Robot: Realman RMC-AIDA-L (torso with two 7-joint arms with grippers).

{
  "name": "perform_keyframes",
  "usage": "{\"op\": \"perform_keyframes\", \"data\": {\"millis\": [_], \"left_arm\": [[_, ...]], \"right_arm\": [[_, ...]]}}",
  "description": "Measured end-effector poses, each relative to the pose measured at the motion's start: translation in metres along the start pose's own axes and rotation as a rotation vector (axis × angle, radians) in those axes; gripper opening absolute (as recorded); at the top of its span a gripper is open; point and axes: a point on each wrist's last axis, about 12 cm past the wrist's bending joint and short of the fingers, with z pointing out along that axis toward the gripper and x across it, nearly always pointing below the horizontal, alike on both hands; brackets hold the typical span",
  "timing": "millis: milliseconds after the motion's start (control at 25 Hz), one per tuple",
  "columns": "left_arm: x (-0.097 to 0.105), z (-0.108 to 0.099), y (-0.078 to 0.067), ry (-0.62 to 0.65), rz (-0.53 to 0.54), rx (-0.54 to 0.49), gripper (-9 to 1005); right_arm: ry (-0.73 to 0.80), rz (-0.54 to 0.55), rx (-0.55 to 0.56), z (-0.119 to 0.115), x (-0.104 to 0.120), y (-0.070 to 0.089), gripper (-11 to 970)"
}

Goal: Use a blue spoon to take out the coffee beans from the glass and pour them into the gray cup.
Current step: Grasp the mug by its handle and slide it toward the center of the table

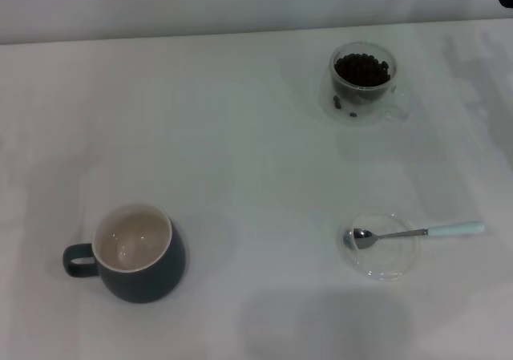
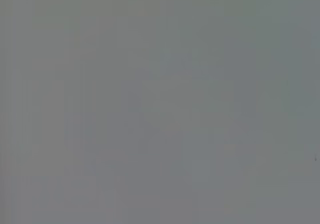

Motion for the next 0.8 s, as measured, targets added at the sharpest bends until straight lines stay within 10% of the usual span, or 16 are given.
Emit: {"op": "perform_keyframes", "data": {"millis": [800], "left_arm": [[0.0005,-0.0022,0.0004,0.004,0.005,0.005,891]], "right_arm": [[0.005,-0.001,0.005,-0.0025,0.0015,-0.0014,724]]}}
